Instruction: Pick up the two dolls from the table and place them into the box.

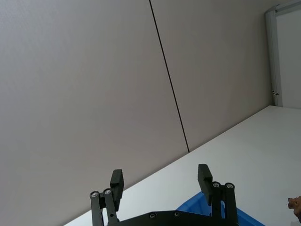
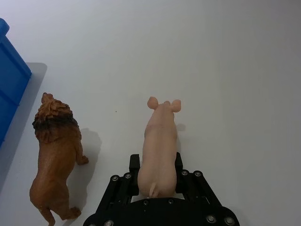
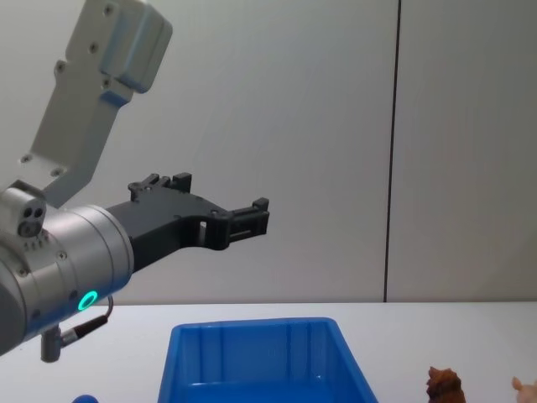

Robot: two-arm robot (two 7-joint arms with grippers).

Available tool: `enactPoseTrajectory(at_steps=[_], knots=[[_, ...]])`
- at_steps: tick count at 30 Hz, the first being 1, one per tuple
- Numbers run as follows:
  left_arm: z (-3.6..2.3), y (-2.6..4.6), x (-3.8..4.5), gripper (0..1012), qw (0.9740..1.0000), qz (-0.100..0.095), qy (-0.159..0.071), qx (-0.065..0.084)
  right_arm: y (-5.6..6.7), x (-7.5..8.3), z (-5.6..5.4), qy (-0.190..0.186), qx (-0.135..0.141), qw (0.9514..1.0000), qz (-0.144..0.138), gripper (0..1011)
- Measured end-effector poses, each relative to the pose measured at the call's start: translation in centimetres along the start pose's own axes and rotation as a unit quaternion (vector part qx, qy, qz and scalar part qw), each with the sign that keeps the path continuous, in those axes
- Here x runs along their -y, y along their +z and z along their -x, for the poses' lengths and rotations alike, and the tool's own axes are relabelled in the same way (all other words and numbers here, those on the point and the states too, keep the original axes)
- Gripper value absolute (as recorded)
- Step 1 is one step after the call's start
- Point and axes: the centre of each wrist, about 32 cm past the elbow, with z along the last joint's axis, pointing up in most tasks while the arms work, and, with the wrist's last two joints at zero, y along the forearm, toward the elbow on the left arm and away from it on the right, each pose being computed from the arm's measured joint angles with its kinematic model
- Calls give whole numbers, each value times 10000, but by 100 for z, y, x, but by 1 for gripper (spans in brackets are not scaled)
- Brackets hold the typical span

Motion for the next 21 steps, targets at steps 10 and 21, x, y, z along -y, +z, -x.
enactPoseTrajectory(at_steps=[10,21], knots=[[0,0,0,1001,10000,0,0,0,8,3,1,-34,29,10000,-54,379],[0,0,0,1001,10000,-1,0,0,115,63,28,-246,193,9980,-556,379]])
